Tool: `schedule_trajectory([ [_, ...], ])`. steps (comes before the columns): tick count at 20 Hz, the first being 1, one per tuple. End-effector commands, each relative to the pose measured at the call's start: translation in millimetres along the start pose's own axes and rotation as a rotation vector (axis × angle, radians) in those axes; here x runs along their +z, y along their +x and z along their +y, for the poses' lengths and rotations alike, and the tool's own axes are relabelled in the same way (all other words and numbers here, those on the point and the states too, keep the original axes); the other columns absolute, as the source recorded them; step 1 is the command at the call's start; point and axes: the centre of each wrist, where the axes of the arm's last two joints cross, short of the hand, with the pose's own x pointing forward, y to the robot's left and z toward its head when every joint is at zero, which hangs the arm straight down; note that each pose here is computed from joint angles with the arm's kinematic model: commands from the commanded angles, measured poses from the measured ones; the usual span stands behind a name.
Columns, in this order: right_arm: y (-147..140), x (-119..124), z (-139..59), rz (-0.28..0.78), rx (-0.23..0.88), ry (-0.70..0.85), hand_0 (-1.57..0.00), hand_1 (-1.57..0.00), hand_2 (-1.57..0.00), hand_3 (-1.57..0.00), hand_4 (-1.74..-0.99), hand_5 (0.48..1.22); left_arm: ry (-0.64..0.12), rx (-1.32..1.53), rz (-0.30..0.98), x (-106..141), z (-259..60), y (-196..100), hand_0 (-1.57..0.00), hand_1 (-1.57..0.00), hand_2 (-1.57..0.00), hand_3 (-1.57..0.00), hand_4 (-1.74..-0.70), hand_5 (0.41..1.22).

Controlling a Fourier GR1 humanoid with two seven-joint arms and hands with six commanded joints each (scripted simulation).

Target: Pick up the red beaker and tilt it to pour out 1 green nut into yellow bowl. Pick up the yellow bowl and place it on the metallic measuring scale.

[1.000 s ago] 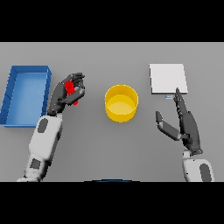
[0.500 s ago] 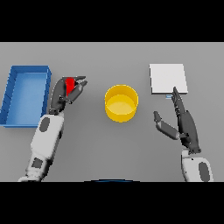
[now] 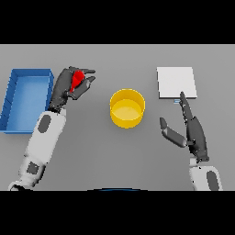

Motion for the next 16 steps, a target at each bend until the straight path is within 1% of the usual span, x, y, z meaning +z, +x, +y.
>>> schedule_trajectory([
  [1, -0.3, 1.5, 1.8, 0.003, 0.006, 0.002, 0.0, 0.0, 0.0, 0.0, -1.245, 0.688, -0.052, -0.091, -0.001, -2.1, 1.5, 6.5, -1.56, -1.56, -1.56, -1.56, -1.73, 1.119],
  [2, -0.6, 3.9, 0.4, -0.002, 0.012, -0.003, 0.0, 0.0, 0.0, 0.0, -1.243, 0.691, -0.087, -0.142, -0.01, -3.2, 0.8, 11.4, -1.56, -1.56, -1.56, -1.56, -1.73, 1.121],
  [4, 1.4, 3.6, 2.7, 0.001, 0.008, -0.005, 0.0, 0.0, 0.0, 0.0, -1.243, 0.696, -0.129, -0.197, -0.014, -4.8, -3.2, 17.3, -1.56, -1.56, -1.56, -1.56, -1.73, 1.117],
  [5, 3.9, 3.2, -1.8, -0.001, 0.012, -0.013, 0.0, 0.0, 0.0, 0.0, -1.243, 0.7, -0.142, -0.215, -0.014, -5.6, -5.2, 19.2, -1.56, -1.56, -1.56, -1.56, -1.73, 1.115],
  [7, 4.6, 4.0, -1.7, 0.013, 0.008, -0.002, 0.0, 0.0, 0.0, 0.0, -1.243, 0.71, -0.157, -0.24, -0.022, -8.1, -8.7, 25.3, -1.56, -1.56, -1.56, -1.56, -1.73, 1.113],
  [8, 4.5, 4.4, 1.4, 0.019, 0.0, -0.002, 0.0, 0.0, 0.0, 0.0, -1.248, 0.711, -0.176, -0.31, -0.031, -9.1, -11.1, 27.3, -1.56, -1.56, -1.56, -1.56, -1.73, 1.112],
  [10, 4.0, 3.8, -0.6, 0.014, 0.008, -0.001, 0.0, 0.0, 0.0, 0.0, -1.254, 0.717, -0.222, -0.455, -0.051, -17.1, -15.9, 36.2, -1.57, -1.57, -1.57, -1.57, -1.74, 1.112],
  [12, 4.3, 4.4, -2.7, -0.001, -0.003, 0.003, 0.0, 0.0, 0.0, 0.0, -1.266, 0.72, -0.274, -0.641, -0.107, -23.4, -20.3, 41.9, -1.57, -1.57, -1.57, -1.57, -1.74, 1.137],
  [13, 5.3, 3.8, -2.7, 0.0, -0.005, 0.005, 0.0, 0.0, 0.0, 0.0, -1.267, 0.72, -0.303, -0.728, -0.122, -25.4, -28.8, 42.9, -1.57, -1.57, -1.57, -1.57, -1.74, 1.134],
  [14, 3.4, 3.5, 0.4, 0.008, -0.012, 0.011, 0.0, 0.0, 0.0, 0.0, -1.267, 0.721, -0.323, -0.803, -0.134, -30.6, -28.7, 46.1, -1.57, -1.57, -1.57, -1.57, -1.74, 1.152],
  [15, 1.3, 3.2, -0.6, 0.019, -0.018, 0.01, 0.0, 0.0, 0.0, 0.0, -1.269, 0.722, -0.346, -0.863, -0.156, -34.6, -31.2, 48.8, -1.57, -1.57, -1.57, -1.57, -1.74, 1.166],
  [16, 3.7, 1.7, 2.0, 0.011, -0.017, 0.016, 0.0, 0.0, 0.0, 0.0, -1.268, 0.722, -0.366, -0.921, -0.183, -39.3, -35.9, 55.3, -1.57, -1.57, -1.57, -1.57, -1.74, 1.177],
])
